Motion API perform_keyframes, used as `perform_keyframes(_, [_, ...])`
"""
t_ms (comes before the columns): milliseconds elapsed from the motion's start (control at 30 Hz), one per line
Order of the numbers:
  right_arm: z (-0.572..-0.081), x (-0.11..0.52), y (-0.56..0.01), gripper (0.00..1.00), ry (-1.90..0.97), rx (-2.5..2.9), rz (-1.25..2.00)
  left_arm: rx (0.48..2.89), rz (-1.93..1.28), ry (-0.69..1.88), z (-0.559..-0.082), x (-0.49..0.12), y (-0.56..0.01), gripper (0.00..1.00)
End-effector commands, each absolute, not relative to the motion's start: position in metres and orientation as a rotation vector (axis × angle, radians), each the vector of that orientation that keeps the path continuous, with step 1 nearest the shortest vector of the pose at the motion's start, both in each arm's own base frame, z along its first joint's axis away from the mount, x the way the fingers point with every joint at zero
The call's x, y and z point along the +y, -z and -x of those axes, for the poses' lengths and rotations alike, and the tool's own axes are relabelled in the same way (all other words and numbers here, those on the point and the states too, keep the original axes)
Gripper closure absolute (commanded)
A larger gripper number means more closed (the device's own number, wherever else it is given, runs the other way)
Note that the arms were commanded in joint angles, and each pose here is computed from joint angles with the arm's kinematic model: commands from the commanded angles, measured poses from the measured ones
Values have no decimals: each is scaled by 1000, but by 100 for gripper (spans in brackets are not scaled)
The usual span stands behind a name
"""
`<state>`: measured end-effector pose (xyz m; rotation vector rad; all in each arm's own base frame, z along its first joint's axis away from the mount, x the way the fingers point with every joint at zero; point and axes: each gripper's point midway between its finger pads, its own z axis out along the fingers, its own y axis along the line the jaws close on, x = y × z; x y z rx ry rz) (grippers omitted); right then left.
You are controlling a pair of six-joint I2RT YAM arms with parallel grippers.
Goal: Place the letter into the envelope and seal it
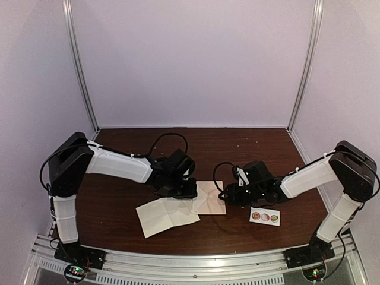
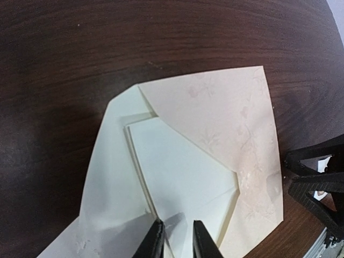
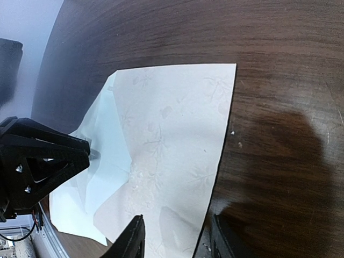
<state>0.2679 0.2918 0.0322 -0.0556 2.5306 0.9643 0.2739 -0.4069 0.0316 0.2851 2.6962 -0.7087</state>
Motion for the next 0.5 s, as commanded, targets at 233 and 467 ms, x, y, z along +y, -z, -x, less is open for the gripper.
perform_keyframes(233, [-263, 297, -21, 58, -953, 2575, 74, 2708, -278, 692, -276, -402, -17, 80])
perform_keyframes(467, [-262, 300, -19, 58, -958, 2581, 80, 2713, -280, 713, -275, -405, -13, 88])
